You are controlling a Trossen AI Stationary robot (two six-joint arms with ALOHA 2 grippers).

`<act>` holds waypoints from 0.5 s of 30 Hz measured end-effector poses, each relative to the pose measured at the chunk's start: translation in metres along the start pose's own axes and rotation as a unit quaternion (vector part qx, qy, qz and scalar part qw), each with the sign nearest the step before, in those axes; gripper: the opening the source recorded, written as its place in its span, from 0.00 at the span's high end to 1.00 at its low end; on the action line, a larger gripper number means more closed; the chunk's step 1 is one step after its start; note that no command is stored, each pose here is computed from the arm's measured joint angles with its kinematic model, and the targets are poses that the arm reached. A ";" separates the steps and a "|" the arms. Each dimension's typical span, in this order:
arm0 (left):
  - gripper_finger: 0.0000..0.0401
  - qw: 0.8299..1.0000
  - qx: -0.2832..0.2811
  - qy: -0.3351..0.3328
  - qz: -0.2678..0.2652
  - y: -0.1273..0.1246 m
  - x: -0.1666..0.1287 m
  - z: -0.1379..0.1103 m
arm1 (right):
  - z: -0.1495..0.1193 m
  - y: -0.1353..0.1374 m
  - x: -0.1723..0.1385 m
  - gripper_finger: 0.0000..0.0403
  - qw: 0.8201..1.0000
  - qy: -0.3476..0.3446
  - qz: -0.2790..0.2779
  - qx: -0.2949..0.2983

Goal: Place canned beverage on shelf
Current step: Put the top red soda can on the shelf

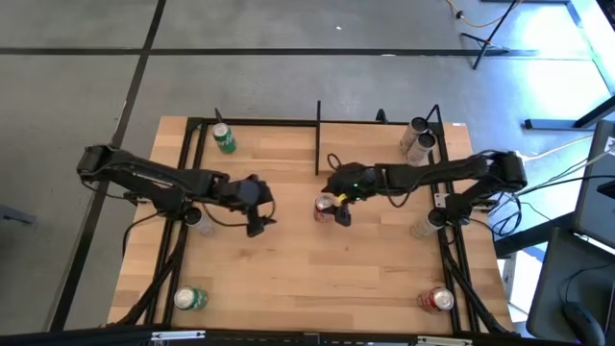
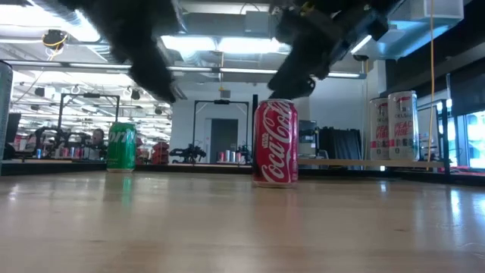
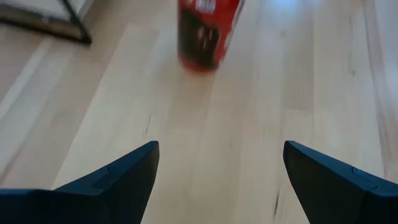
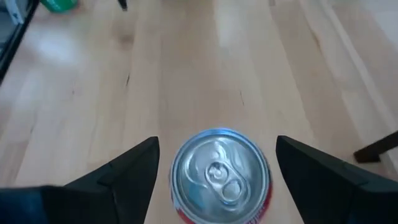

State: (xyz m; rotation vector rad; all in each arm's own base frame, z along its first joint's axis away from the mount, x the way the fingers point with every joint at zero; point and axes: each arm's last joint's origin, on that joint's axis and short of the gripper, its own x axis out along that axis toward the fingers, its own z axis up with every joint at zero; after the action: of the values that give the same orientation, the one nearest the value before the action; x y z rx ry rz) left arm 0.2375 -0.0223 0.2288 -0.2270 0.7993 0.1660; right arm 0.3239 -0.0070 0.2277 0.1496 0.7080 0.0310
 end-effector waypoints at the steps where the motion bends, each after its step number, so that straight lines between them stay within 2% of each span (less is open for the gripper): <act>1: 0.17 1.000 -0.003 -0.003 -0.002 0.001 -0.002 -0.005 | -0.001 -0.001 0.004 0.24 1.000 0.007 -0.001 0.007; 7: 0.17 1.000 -0.004 -0.017 -0.011 0.007 -0.013 -0.025 | -0.008 -0.002 0.022 0.24 0.999 0.035 -0.019 0.025; 15: 0.17 0.999 0.014 -0.030 -0.009 0.008 -0.016 -0.024 | -0.008 -0.004 0.027 0.25 0.998 0.033 -0.032 0.036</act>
State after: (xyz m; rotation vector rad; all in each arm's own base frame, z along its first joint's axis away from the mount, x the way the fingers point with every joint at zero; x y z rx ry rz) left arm 0.2080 -0.0217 0.2225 -0.2019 0.7385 0.1442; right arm 0.3391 -0.0074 0.2034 0.1948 0.7789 -0.0507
